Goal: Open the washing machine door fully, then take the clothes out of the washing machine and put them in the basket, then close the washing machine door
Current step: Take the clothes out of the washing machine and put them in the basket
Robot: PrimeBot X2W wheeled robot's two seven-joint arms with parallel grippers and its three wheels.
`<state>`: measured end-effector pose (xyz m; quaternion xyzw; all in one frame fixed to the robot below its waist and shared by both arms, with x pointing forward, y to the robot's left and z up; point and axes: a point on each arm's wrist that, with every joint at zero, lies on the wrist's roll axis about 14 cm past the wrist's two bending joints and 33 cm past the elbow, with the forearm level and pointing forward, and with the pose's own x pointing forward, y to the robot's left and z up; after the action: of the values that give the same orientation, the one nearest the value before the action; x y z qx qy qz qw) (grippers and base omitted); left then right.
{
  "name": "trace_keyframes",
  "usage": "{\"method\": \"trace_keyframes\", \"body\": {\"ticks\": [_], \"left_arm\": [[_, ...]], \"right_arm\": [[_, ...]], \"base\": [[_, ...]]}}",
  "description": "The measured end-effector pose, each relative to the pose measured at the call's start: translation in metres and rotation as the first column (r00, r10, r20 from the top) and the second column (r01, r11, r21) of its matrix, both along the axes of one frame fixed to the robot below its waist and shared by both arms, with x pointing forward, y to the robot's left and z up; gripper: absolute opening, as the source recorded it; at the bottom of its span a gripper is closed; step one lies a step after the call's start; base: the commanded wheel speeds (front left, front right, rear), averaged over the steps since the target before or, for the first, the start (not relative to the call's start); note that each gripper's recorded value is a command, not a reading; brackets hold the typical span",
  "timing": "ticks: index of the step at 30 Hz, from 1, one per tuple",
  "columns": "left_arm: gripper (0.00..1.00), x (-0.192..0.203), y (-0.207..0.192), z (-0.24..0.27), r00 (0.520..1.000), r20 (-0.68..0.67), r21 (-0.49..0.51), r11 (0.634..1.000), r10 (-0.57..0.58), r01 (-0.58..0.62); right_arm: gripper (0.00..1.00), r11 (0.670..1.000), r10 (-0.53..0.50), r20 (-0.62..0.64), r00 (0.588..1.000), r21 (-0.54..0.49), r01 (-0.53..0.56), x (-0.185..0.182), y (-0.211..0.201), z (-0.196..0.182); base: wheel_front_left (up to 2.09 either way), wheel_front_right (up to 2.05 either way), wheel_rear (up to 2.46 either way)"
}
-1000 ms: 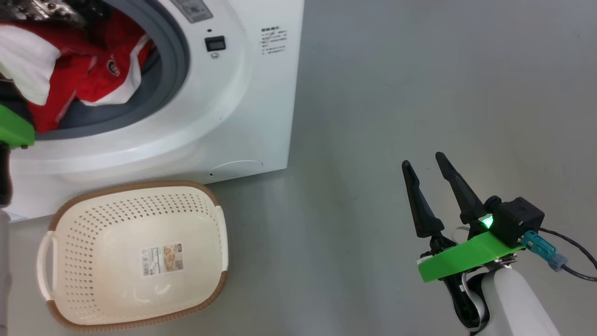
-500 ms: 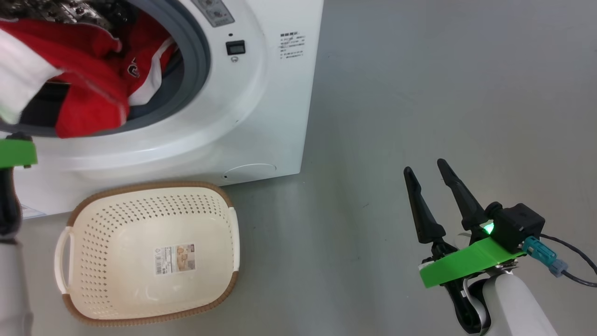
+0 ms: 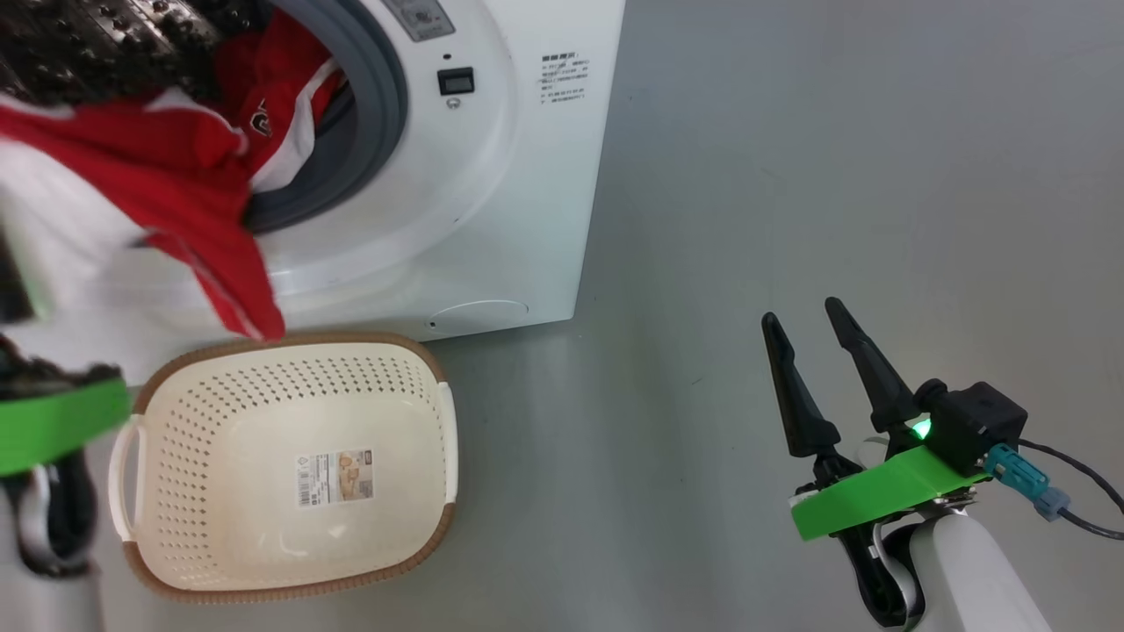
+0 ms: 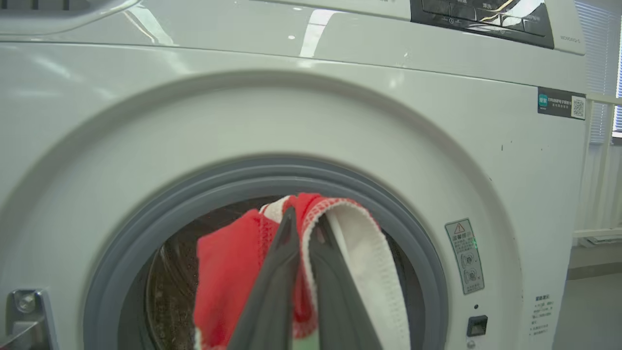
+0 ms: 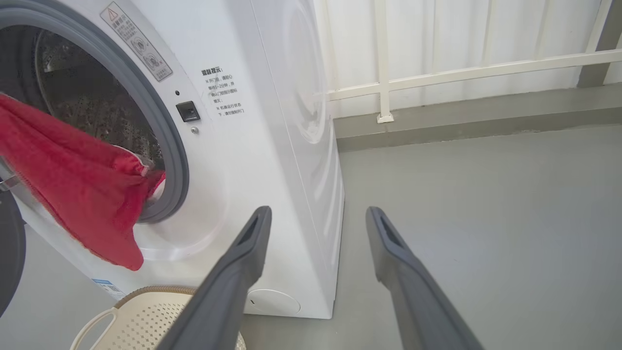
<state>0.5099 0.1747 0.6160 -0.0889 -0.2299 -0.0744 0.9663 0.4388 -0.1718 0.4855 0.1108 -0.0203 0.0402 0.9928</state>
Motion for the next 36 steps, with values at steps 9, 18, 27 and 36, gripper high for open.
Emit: {"method": "trace_keyframes", "body": {"ticks": [9,18,27,36], "left_arm": [[0.00,-0.013,-0.013,-0.104,0.954,-0.297,-0.027,0.999,-0.034,0.027],[0.00,-0.032,-0.024,-0.203,0.825,-0.563,-0.022,0.998,-0.056,0.053],[0.00,-0.060,-0.037,-0.286,0.637,-0.767,0.004,0.993,-0.073,0.119],[0.00,-0.070,-0.039,-0.341,0.475,-0.879,0.051,0.980,-0.047,0.191]], "right_arm": [[1.00,1.000,0.003,-0.021,1.000,-0.001,-0.003,0.002,0.001,-0.009],[1.00,1.000,-0.002,-0.043,0.999,-0.004,0.002,0.006,-0.002,-0.018],[1.00,1.000,-0.016,-0.046,0.999,-0.003,0.016,0.010,-0.007,-0.020],[1.00,1.000,-0.014,-0.061,0.998,-0.004,0.014,0.015,-0.007,-0.028]], "base": [[0.00,0.00,0.00],[0.00,0.00,0.00],[0.00,0.00,0.00],[0.00,0.00,0.00]]}}
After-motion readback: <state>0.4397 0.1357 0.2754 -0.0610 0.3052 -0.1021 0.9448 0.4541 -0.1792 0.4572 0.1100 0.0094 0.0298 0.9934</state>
